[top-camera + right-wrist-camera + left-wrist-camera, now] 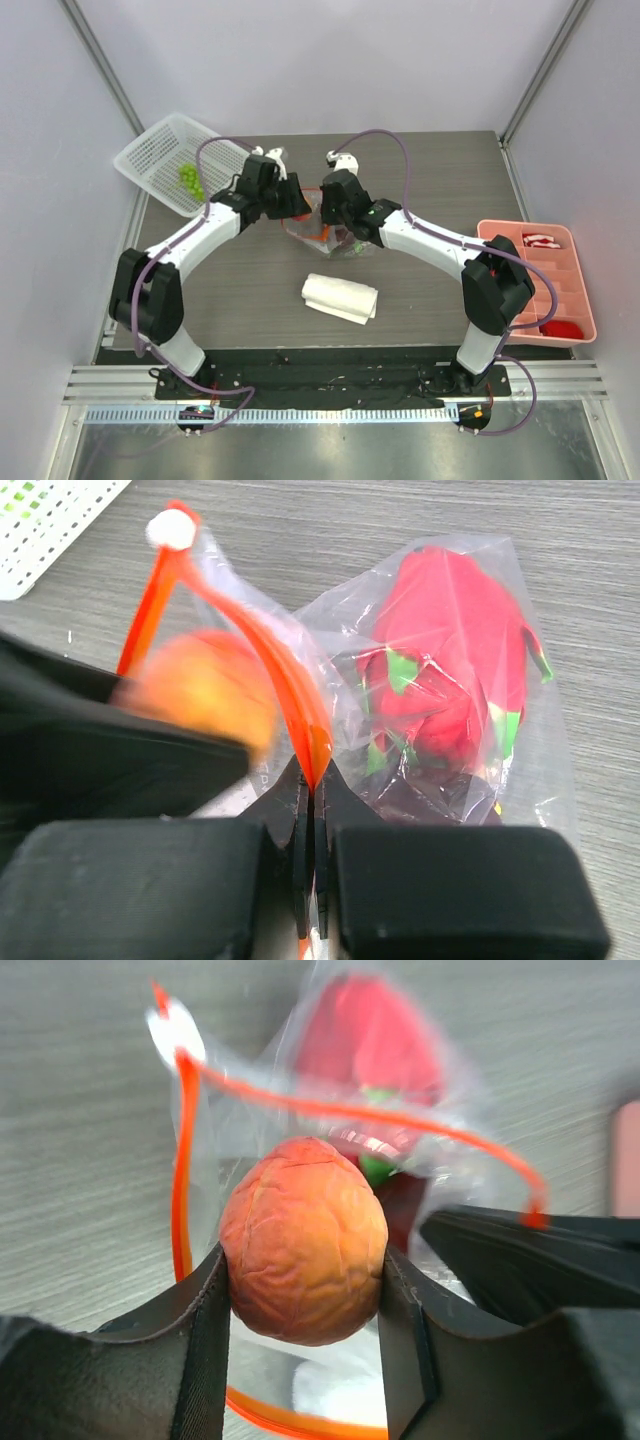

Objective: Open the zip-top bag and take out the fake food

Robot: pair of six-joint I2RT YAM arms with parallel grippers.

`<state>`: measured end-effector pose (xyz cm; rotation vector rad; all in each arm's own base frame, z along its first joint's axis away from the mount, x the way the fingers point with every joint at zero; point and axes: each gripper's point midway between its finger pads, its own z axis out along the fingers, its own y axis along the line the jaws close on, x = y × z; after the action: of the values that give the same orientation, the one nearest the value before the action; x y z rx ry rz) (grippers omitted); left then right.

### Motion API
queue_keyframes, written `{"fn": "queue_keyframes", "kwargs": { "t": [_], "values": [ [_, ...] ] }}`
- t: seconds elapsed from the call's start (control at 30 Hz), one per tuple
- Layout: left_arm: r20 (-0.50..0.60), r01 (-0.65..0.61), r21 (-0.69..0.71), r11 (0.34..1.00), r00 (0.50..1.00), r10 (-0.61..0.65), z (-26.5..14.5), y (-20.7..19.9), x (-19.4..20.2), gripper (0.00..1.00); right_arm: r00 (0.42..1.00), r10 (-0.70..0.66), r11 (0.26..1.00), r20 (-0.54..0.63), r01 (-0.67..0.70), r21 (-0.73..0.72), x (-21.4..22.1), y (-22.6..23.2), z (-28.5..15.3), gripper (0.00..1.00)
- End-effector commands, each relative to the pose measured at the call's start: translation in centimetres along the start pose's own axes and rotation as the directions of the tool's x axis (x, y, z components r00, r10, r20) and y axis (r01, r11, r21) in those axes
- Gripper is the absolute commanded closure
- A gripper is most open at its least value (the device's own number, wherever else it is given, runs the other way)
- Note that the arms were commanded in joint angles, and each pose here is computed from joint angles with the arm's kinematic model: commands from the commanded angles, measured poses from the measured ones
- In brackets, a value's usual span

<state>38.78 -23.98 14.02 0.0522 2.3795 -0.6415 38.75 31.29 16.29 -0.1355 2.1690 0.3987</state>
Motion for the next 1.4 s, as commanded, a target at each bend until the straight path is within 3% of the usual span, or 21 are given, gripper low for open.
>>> {"fn": "queue_keyframes", "kwargs": {
  "t": [0.0,0.1,0.23,0.4,0.53,0.73,1.0,1.17,1.23,1.3,1.37],
  "values": [
    [0.095,0.048,0.082,0.995,0.994,-0.056,-2.7,-1.1,-3.6,0.94,0.993,0.045,0.999,0.112,-0.047,0.014,-3.9,0.1,-1.7,0.99],
    [0.147,0.104,0.075,0.992,0.983,-0.114,-4.4,0.6,-5.5,1.0,0.992,0.039,0.998,0.124,-0.044,0.041,-4.3,-0.3,-1.7,0.99],
    [0.265,0.229,0.003,0.974,0.939,-0.221,-7.5,6.8,-9.4,1.0,0.992,0.033,0.998,0.12,-0.04,0.057,-4.3,-0.5,-1.3,0.99],
    [0.366,0.355,-0.059,0.933,0.877,-0.31,-9.3,13.0,-13.8,0.97,0.993,0.035,0.999,0.113,-0.039,0.037,-4.6,0.2,-0.6,0.99],
    [0.433,0.456,-0.224,0.862,0.839,-0.331,-9.5,19.2,-15.5,0.89,0.994,0.032,0.999,0.103,-0.034,0.023,-4.4,0.7,-0.2,0.99],
    [0.381,0.489,-0.274,0.828,0.846,-0.373,-4.7,23.2,-17.6,0.74,0.996,0.027,0.999,0.088,-0.028,0.015,-4.0,0.9,0.4,0.99],
    [0.274,0.484,-0.345,0.804,0.871,-0.408,0.2,26.3,-17.0,0.7,0.996,0.022,1.0,0.088,-0.024,0.016,-4.1,0.9,0.5,0.99],
    [0.256,0.48,-0.367,0.797,0.876,-0.409,0.0,26.5,-15.7,0.42,0.996,0.02,1.0,0.089,-0.021,0.009,-4.4,1.2,0.7,0.99],
    [0.275,0.466,-0.356,0.81,0.881,-0.386,-0.9,25.9,-16.5,0.2,0.996,0.015,1.0,0.083,-0.016,0.014,-4.3,1.2,0.8,0.99],
    [0.301,0.453,-0.348,0.821,0.883,-0.359,-2.9,24.9,-17.6,0.14,0.996,0.016,1.0,0.085,-0.017,0.01,-4.4,1.3,0.8,0.99],
    [0.311,0.446,-0.337,0.829,0.884,-0.349,-4.4,23.9,-18.2,0.03,0.997,0.016,1.0,0.079,-0.017,0.011,-4.2,1.4,0.9,0.99]
  ]
}}
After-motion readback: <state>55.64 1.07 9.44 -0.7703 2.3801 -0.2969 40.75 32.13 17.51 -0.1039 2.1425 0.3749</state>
